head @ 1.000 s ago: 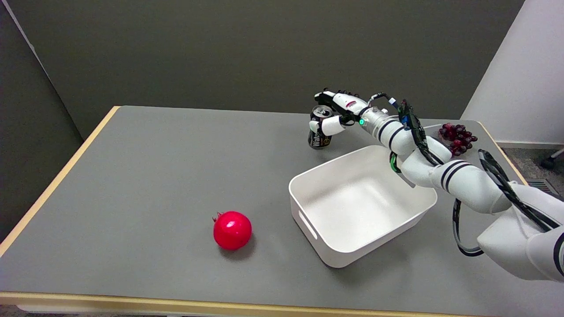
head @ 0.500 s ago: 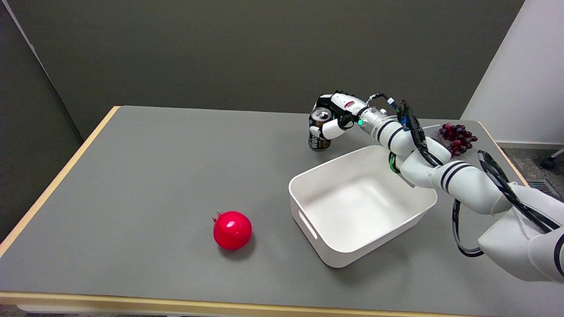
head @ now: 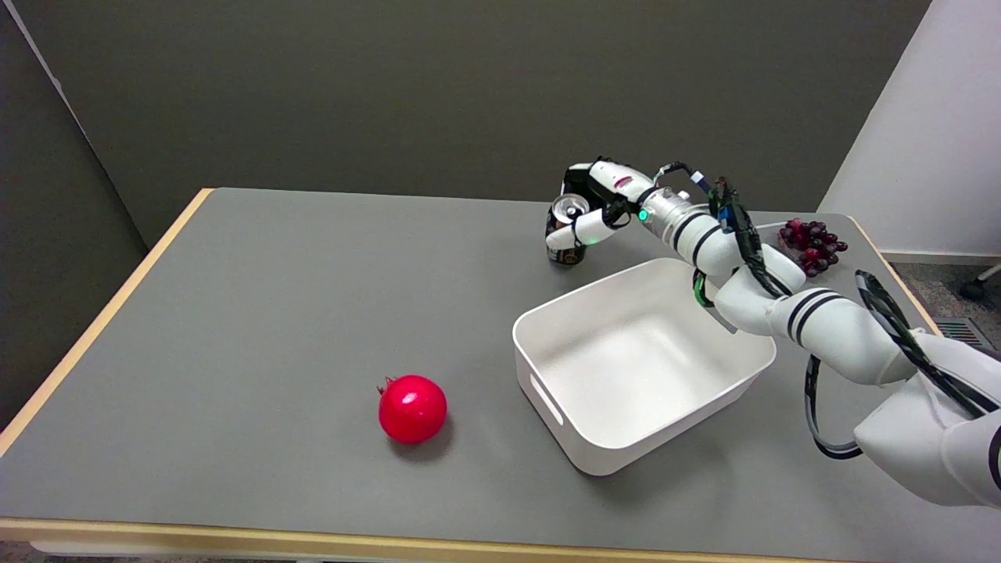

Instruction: Pick up the black can.

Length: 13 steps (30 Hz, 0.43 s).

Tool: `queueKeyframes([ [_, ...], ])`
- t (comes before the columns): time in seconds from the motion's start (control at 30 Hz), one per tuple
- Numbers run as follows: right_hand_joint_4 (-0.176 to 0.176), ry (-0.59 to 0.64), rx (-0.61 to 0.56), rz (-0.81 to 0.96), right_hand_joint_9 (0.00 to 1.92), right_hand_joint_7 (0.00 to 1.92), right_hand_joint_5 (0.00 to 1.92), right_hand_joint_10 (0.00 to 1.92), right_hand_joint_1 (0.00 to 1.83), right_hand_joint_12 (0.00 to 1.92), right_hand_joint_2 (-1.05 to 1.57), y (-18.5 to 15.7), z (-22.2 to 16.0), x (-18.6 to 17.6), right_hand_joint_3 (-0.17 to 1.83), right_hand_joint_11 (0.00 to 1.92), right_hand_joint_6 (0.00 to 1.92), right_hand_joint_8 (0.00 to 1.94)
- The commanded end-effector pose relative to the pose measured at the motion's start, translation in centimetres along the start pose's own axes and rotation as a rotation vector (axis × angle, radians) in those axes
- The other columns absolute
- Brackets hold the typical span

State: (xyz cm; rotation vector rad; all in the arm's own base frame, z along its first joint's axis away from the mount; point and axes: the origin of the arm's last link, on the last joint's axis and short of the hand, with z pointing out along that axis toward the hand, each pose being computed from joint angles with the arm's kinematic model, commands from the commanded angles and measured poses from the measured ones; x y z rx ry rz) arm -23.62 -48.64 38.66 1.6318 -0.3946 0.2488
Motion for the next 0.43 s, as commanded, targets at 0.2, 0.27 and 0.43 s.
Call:
queueKeyframes([
  [0.2, -0.176, 0.432, 0.195, 0.126, 0.79, 0.87, 0.50, 1.25, 1.19, 1.67, 1.24, -0.7, -11.4, 12.3, 0.09, 0.69, 1.58, 1.32],
  [0.27, -0.176, 0.478, 0.196, 0.157, 0.79, 0.87, 0.50, 1.25, 1.19, 1.67, 1.23, -0.1, -14.0, 12.7, 0.09, 0.70, 1.57, 1.33],
  [0.43, -0.176, 0.573, 0.211, 0.265, 0.79, 0.87, 0.50, 1.26, 1.19, 1.67, 1.24, 1.2, -19.6, 12.4, 0.09, 0.69, 1.56, 1.34],
])
